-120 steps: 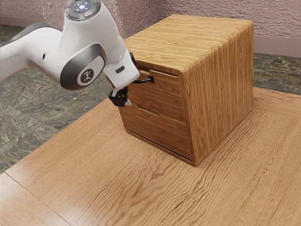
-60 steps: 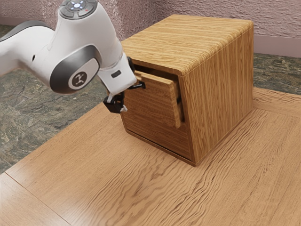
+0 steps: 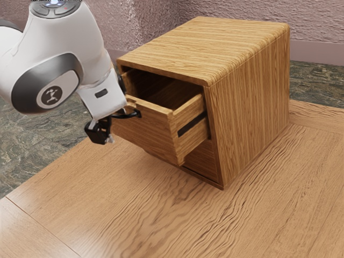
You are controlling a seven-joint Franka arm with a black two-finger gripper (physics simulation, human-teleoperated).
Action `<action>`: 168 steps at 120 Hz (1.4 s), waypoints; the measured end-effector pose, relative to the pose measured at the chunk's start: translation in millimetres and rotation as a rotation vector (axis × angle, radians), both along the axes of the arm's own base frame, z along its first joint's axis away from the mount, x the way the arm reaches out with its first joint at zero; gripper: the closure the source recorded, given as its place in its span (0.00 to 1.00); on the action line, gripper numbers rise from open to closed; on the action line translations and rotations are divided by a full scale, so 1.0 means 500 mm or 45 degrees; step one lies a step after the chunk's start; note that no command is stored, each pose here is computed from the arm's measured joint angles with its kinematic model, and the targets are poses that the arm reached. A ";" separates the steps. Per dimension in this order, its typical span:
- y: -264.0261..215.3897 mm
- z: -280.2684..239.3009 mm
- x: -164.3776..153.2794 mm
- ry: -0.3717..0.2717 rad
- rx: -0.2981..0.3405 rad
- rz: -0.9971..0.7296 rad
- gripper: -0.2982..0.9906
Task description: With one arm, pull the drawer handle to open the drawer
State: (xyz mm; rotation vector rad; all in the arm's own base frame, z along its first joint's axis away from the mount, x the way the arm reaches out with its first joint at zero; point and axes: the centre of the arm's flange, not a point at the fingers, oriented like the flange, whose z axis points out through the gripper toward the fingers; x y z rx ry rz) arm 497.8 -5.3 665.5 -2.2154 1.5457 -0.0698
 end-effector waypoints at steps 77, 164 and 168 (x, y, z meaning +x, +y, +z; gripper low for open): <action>0.005 0.012 -0.082 -0.035 0.004 0.020 0.31; 0.030 -0.020 -0.136 -0.074 0.001 0.053 0.31; 0.027 0.003 -0.152 -0.106 0.003 0.052 0.31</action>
